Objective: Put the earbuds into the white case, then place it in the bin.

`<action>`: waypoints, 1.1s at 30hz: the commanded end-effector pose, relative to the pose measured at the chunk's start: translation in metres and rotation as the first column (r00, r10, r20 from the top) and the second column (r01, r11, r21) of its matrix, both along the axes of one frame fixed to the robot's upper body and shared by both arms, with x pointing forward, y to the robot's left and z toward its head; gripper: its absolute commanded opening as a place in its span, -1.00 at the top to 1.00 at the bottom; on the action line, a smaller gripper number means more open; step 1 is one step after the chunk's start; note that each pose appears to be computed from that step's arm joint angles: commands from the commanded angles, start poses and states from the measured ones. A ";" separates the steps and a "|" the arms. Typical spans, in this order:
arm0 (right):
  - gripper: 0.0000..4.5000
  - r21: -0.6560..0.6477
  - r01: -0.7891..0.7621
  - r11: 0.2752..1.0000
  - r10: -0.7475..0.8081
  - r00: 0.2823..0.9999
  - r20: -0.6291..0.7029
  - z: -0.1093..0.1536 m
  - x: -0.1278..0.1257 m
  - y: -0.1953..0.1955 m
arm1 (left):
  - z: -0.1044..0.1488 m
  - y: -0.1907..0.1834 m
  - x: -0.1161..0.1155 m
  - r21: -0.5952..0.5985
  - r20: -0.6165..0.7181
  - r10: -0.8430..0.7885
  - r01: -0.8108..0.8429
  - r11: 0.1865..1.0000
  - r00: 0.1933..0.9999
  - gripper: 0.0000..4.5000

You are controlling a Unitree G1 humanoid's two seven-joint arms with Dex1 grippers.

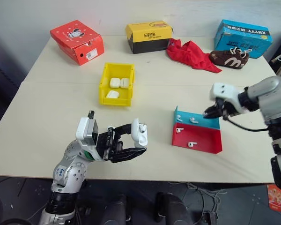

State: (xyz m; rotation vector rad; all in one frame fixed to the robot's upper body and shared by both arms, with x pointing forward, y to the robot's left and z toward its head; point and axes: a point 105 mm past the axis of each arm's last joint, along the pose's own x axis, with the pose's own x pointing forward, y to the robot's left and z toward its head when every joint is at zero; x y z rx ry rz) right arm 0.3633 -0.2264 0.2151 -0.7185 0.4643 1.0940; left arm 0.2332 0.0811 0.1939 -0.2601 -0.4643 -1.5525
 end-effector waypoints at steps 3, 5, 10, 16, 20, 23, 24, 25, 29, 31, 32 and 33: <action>0.78 0.580 -0.218 0.785 0.208 0.975 0.084 0.065 -0.042 0.045 | 0.017 -0.004 0.003 -0.044 0.064 -0.014 0.017 0.999 0.998 -0.24; 0.78 0.725 -0.185 0.663 0.229 0.973 0.039 0.074 -0.055 0.060 | 0.022 -0.008 0.008 -0.056 0.073 -0.013 0.017 0.998 0.997 -0.24; 0.78 0.908 -0.094 0.407 0.339 0.939 -0.054 0.083 -0.088 0.094 | 0.035 -0.018 0.018 -0.082 0.093 -0.015 0.023 0.996 0.996 -0.24; 0.78 0.928 -0.094 0.360 0.405 0.912 -0.065 0.075 -0.120 0.126 | 0.043 -0.029 0.030 -0.132 0.083 0.039 -0.028 0.991 0.996 -0.24; 0.78 0.932 -0.078 0.353 0.397 0.915 -0.074 0.074 -0.125 0.130 | 0.042 -0.035 0.032 -0.136 0.084 0.054 -0.042 0.990 0.995 -0.24; 0.78 0.934 -0.065 0.350 0.386 0.919 -0.081 0.072 -0.125 0.130 | 0.041 -0.038 0.033 -0.131 0.092 0.054 -0.042 0.991 0.994 -0.24; 0.78 0.935 -0.062 0.350 0.384 0.919 -0.083 0.072 -0.125 0.130 | 0.040 -0.038 0.033 -0.128 0.095 0.053 -0.041 0.991 0.994 -0.24; 0.78 0.936 -0.060 0.346 0.387 0.918 -0.084 0.072 -0.125 0.131 | 0.039 -0.038 0.033 -0.124 0.097 0.050 -0.038 0.992 0.994 -0.24; 0.78 0.937 -0.058 0.344 0.391 0.916 -0.087 0.072 -0.125 0.134 | 0.038 -0.038 0.032 -0.123 0.098 0.047 -0.035 0.992 0.994 -0.24; 0.78 0.934 -0.054 0.354 0.390 0.916 -0.095 0.069 -0.124 0.136 | 0.037 -0.039 0.032 -0.125 0.097 0.047 -0.035 0.991 0.994 -0.24; 0.78 0.933 -0.053 0.356 0.389 0.916 -0.096 0.068 -0.124 0.137 | 0.037 -0.039 0.032 -0.126 0.096 0.048 -0.035 0.991 0.994 -0.24; 0.78 0.931 -0.054 0.361 0.391 0.915 -0.098 0.067 -0.124 0.138 | 0.037 -0.039 0.032 -0.125 0.095 0.047 -0.035 0.991 0.994 -0.24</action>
